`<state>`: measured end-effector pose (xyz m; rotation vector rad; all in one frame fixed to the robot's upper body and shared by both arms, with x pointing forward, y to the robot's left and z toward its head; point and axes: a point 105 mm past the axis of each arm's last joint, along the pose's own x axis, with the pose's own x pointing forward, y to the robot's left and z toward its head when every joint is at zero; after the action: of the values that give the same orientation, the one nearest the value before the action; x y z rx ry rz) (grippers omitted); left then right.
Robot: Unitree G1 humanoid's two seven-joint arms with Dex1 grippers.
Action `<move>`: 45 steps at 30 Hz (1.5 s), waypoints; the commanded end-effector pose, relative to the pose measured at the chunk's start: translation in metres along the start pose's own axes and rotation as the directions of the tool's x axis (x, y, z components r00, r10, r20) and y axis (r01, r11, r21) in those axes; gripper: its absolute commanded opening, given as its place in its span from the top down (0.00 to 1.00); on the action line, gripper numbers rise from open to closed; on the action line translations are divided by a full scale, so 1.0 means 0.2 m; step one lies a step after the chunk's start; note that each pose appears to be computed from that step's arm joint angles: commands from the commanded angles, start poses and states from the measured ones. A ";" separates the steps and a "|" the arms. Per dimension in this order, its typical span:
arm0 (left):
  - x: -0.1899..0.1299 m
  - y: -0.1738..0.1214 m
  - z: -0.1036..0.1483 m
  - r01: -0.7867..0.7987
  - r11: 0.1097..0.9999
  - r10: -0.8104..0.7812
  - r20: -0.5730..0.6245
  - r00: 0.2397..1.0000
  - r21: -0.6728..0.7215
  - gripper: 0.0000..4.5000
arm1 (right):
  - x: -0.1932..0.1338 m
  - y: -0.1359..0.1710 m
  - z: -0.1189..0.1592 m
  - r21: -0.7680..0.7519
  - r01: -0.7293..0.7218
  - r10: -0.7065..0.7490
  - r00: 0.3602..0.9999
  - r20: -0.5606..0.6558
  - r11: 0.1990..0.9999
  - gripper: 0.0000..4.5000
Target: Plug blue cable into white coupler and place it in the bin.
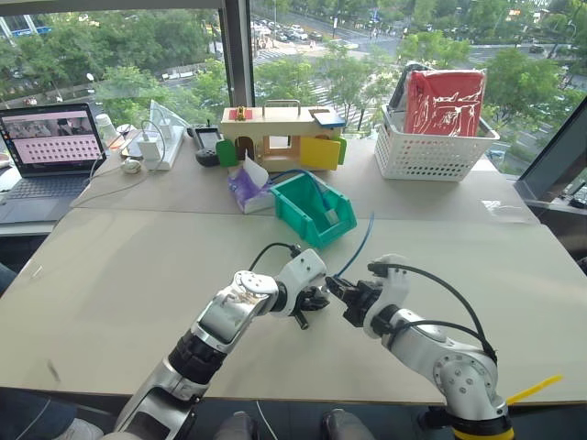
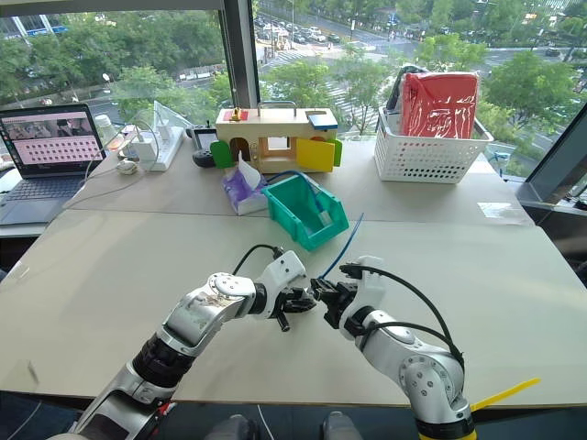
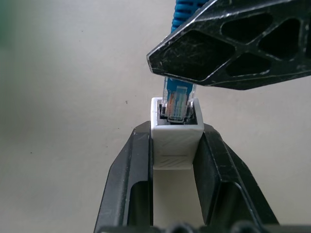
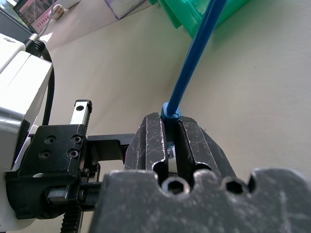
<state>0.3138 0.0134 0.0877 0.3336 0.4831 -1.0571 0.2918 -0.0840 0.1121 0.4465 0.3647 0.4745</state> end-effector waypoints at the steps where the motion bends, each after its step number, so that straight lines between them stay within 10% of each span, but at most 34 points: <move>1: 0.00 -0.03 0.00 0.015 1.000 -0.015 0.002 1.000 -0.004 0.86 | 0.00 0.01 -0.02 -0.058 -0.002 0.000 0.999 -0.041 0.998 1.00; 45: -0.03 -0.12 0.04 0.047 0.986 -0.040 0.046 0.998 -0.158 0.86 | -0.05 -0.18 -0.46 -0.259 -0.059 -0.062 0.899 -0.434 0.964 1.00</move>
<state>0.2942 0.0112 0.0769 0.1681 0.6218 -1.0124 0.2805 -0.0781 0.0896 0.1051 0.4199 0.6464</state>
